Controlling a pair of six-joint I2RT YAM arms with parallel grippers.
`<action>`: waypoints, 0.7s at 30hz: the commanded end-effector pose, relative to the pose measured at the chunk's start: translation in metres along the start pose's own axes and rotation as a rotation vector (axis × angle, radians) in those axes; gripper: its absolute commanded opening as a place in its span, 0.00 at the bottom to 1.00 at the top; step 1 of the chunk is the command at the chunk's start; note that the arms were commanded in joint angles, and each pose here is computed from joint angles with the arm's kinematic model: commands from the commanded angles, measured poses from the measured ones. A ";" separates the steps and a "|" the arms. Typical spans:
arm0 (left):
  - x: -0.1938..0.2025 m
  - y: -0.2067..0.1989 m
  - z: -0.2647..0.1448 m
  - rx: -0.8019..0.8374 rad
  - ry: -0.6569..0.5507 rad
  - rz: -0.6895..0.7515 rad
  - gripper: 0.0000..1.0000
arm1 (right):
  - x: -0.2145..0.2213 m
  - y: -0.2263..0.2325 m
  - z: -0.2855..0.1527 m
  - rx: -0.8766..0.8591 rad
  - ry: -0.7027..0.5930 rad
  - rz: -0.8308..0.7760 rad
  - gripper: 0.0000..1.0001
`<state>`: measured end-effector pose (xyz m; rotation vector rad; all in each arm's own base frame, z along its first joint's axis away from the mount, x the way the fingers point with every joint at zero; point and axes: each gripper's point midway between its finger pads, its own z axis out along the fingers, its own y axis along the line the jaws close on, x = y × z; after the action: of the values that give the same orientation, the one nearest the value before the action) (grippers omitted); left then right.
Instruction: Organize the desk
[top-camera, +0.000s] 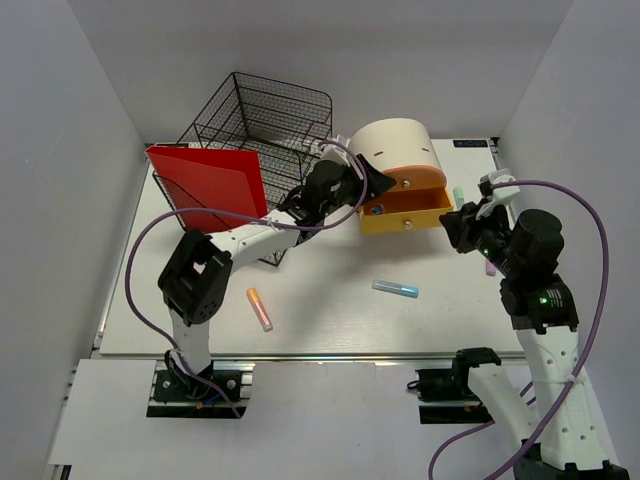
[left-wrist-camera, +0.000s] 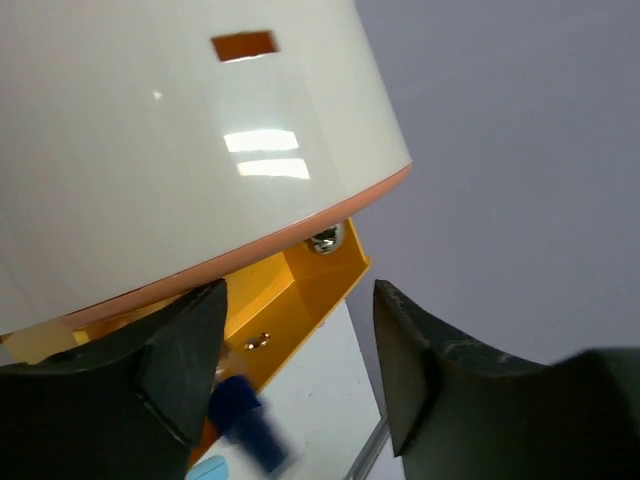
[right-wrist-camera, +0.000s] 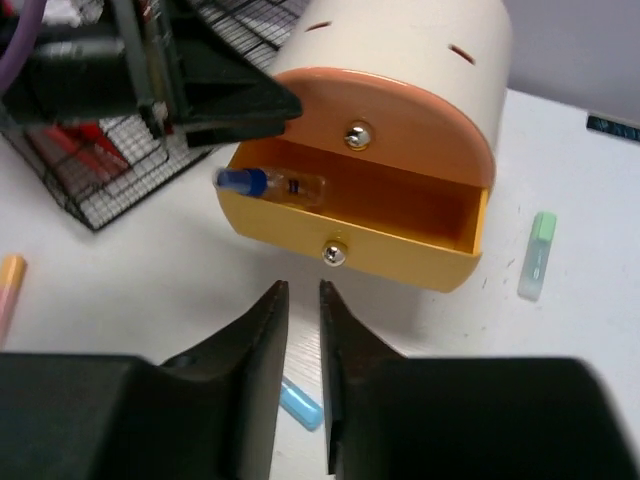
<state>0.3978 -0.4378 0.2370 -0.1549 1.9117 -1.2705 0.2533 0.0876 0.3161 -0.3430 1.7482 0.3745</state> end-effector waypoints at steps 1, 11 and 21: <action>-0.035 -0.055 -0.021 0.107 -0.048 0.042 0.66 | 0.001 0.021 0.003 -0.171 -0.006 -0.171 0.27; -0.061 -0.068 -0.097 0.038 -0.127 0.197 0.03 | 0.037 0.051 0.022 -0.531 0.080 -0.432 0.04; -0.065 -0.021 -0.180 -0.173 -0.146 0.323 0.36 | 0.034 0.071 0.061 -0.738 0.106 -0.324 0.03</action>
<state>0.3208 -0.3183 0.3534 -0.0203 1.7252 -1.0240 0.2589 0.1658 0.2547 -1.1359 1.6453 0.7282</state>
